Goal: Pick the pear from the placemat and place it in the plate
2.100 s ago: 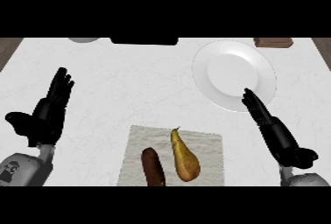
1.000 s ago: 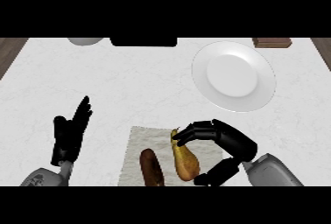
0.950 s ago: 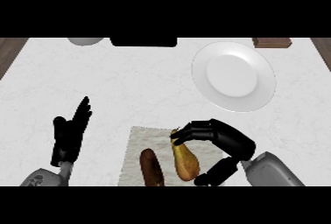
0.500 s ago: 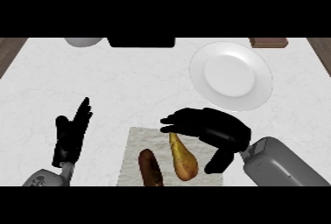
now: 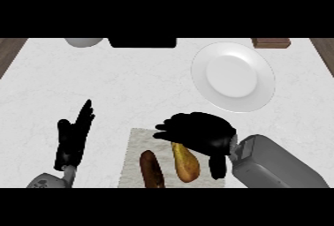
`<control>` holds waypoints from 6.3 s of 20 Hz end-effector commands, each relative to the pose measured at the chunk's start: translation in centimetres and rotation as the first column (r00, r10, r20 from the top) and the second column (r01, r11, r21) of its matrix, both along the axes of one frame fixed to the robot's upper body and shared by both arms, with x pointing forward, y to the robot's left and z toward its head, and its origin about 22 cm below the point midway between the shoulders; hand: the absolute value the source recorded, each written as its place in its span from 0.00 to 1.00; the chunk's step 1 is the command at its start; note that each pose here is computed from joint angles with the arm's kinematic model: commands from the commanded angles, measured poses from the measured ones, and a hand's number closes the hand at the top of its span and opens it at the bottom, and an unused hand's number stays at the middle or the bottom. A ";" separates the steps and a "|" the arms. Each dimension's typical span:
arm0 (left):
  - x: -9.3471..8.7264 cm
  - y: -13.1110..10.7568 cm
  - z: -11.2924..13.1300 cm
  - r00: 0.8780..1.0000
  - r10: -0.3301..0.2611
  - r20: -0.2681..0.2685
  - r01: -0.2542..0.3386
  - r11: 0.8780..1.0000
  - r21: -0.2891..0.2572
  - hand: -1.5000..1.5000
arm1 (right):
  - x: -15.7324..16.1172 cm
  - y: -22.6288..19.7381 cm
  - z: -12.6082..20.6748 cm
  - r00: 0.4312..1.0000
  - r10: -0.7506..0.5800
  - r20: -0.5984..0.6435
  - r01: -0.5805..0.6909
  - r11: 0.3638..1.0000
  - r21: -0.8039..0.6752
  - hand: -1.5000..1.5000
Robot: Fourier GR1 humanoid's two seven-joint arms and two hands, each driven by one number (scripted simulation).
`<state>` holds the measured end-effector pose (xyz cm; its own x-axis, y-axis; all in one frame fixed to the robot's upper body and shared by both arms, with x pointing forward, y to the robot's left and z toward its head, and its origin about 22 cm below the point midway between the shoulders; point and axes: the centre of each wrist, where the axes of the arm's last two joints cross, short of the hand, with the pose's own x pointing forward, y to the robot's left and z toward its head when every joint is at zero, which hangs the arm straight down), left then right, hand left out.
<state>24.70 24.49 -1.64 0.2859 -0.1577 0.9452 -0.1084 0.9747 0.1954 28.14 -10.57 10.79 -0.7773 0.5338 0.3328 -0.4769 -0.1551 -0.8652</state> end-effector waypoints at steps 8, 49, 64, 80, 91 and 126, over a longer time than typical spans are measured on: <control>0.0 -1.0 0.2 1.000 -0.008 0.002 0.008 1.000 0.006 0.50 | 0.9 1.2 -2.7 0.999 -0.035 -0.029 0.030 0.988 -0.151 0.00; 0.4 -0.3 0.7 1.000 -0.011 0.019 0.011 1.000 -0.004 0.50 | 5.7 1.0 -5.7 0.894 -0.444 0.057 0.432 0.889 0.150 1.00; 0.6 -0.7 1.4 1.000 0.004 -0.013 -0.004 1.000 0.002 0.50 | 6.8 -3.6 5.0 0.595 -0.769 0.234 0.507 0.584 0.634 1.00; -0.6 1.2 1.5 1.000 0.009 0.011 -0.009 1.000 0.023 0.50 | 13.8 -9.6 1.2 0.483 -0.859 0.173 0.689 0.494 0.530 1.00; 0.7 -0.1 0.2 1.000 -0.021 -0.003 0.021 1.000 -0.005 0.50 | 16.9 -14.9 -0.4 0.537 -0.843 0.034 0.797 0.521 0.306 1.00; 2.2 1.9 2.9 1.000 -0.021 0.023 0.020 1.000 0.012 0.50 | 13.9 -24.7 -4.8 0.720 -0.449 -0.529 0.672 0.261 0.694 0.00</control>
